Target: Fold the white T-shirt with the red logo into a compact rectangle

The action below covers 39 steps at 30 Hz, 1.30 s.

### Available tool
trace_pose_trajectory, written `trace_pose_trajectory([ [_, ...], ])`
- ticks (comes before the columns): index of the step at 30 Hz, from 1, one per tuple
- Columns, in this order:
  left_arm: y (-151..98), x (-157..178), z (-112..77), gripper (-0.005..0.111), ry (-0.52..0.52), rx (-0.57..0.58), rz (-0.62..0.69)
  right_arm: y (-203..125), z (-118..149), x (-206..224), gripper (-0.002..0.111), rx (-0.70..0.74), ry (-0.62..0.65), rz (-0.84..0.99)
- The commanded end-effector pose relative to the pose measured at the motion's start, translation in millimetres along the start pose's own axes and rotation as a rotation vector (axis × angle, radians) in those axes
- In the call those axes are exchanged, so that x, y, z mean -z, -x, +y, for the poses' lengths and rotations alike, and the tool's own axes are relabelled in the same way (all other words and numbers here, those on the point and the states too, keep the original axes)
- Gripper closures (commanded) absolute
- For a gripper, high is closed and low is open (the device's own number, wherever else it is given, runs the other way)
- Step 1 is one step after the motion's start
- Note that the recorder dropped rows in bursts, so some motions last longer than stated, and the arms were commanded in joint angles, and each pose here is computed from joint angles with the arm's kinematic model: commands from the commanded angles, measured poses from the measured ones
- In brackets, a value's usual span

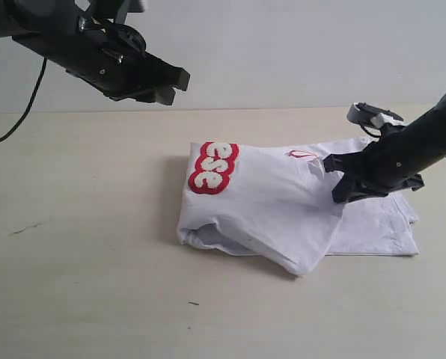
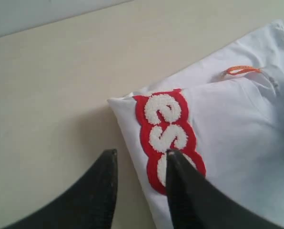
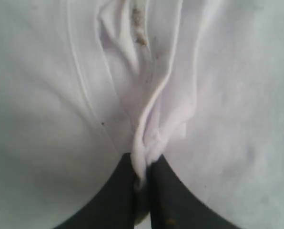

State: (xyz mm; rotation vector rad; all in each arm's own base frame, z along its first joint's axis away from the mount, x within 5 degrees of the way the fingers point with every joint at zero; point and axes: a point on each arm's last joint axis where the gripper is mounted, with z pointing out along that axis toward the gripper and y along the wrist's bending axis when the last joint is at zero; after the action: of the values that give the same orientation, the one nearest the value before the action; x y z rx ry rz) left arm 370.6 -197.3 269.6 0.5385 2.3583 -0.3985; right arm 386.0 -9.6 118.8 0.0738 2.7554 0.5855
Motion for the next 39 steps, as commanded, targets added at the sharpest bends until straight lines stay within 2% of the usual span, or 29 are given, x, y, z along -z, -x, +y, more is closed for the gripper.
trace_pose_trajectory([
  [1, 1, 4, 0.5, 0.072, 0.004, -0.007, -0.01, 19, 16, 43, 0.108, 0.086, -0.06, -0.085],
  [6, 2, 4, 0.7, 0.072, 0.006, -0.011, -0.026, 33, 17, 90, 0.108, 0.122, -0.284, -0.137],
  [11, 3, 4, 0.8, 0.072, 0.008, -0.025, -0.035, 41, 6, 120, 0.108, 0.171, -0.545, -0.154],
  [15, 3, 4, 0.9, 0.072, 0.008, -0.027, -0.037, 50, -9, 124, 0.108, 0.246, -0.724, -0.205],
  [17, 3, 4, 0.8, 0.072, 0.008, -0.027, -0.034, 57, -20, 124, 0.108, 0.289, -0.854, -0.229],
  [19, 4, 4, 0.9, 0.072, 0.008, -0.027, -0.037, 65, -31, 127, 0.108, 0.292, -1.003, -0.248],
  [22, 5, 4, 1.1, 0.072, 0.011, -0.027, -0.057, 73, -43, 127, 0.108, 0.273, -1.144, -0.283],
  [25, 7, 5, 1.4, 0.072, 0.014, -0.027, -0.074, 84, -50, 116, 0.108, 0.313, -1.175, -0.314],
  [27, 7, 5, 1.5, 0.072, 0.015, -0.027, -0.081, 90, -54, 105, 0.103, 0.291, -1.162, -0.324],
  [29, 8, 5, 1.5, 0.072, 0.016, -0.03, -0.085, 96, -61, 97, 0.095, 0.273, -1.189, -0.299],
  [33, 9, 5, 1.7, 0.072, 0.018, -0.03, -0.096, 104, -79, 92, 0.069, 0.192, -1.356, -0.193],
  [35, 9, 5, 1.7, 0.072, 0.018, -0.03, -0.096, 107, -83, 93, 0.063, 0.159, -1.399, -0.149],
  [37, 9, 5, 1.6, 0.072, 0.018, -0.03, -0.094, 109, -83, 91, 0.062, 0.124, -1.375, -0.11],
  [39, 8, 5, 1.5, 0.072, 0.016, -0.03, -0.084, 111, -79, 88, 0.062, 0.099, -1.283, -0.098],
])
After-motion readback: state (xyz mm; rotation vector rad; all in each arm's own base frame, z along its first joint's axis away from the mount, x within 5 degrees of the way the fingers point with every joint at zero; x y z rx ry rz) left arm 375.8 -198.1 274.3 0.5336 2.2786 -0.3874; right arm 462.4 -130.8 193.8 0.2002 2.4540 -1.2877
